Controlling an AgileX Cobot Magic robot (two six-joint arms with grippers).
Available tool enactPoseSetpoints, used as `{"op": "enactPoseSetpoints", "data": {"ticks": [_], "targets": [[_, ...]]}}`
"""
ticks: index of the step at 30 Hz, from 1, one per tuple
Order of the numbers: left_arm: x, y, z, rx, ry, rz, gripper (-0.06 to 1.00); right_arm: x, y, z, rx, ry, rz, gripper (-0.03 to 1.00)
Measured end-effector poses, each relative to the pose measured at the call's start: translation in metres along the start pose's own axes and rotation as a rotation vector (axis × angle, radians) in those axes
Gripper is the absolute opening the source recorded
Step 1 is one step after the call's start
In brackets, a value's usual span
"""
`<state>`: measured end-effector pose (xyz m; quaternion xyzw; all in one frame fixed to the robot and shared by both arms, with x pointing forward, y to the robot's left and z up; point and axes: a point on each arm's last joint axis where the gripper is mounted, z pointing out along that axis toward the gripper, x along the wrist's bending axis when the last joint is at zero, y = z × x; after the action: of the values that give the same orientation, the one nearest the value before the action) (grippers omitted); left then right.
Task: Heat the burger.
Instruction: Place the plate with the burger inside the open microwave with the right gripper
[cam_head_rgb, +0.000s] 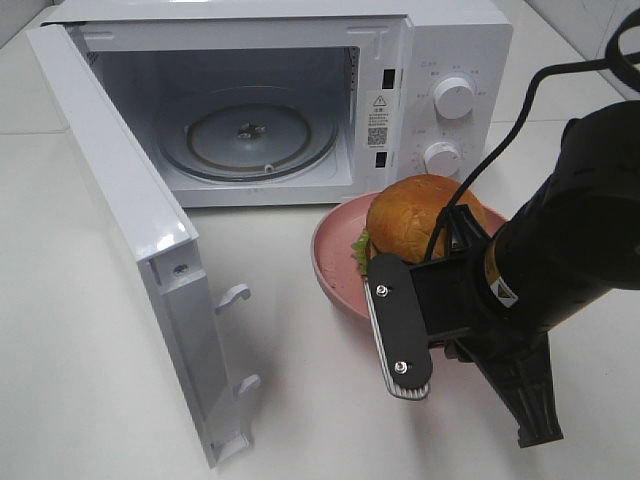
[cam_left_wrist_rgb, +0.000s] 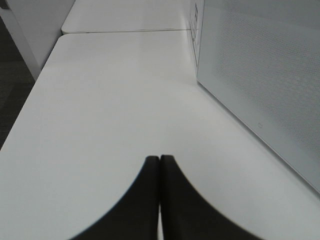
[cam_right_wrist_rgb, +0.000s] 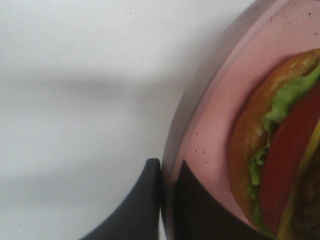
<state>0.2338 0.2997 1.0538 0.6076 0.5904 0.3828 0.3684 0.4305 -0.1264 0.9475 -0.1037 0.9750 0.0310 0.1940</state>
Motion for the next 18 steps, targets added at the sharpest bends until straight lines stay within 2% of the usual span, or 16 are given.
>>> {"op": "enactPoseSetpoints", "data": {"ticks": [11,18], "targets": [[0.0000,0.0000,0.0000,0.000,0.000,0.000,0.00,-0.0036,0.0044,-0.0002,-0.048,-0.041,-0.032,0.03],[0.0000,0.0000,0.0000,0.000,0.000,0.000,0.00,-0.0070,0.0099,-0.0008,-0.101,-0.087,-0.188,0.03]]}}
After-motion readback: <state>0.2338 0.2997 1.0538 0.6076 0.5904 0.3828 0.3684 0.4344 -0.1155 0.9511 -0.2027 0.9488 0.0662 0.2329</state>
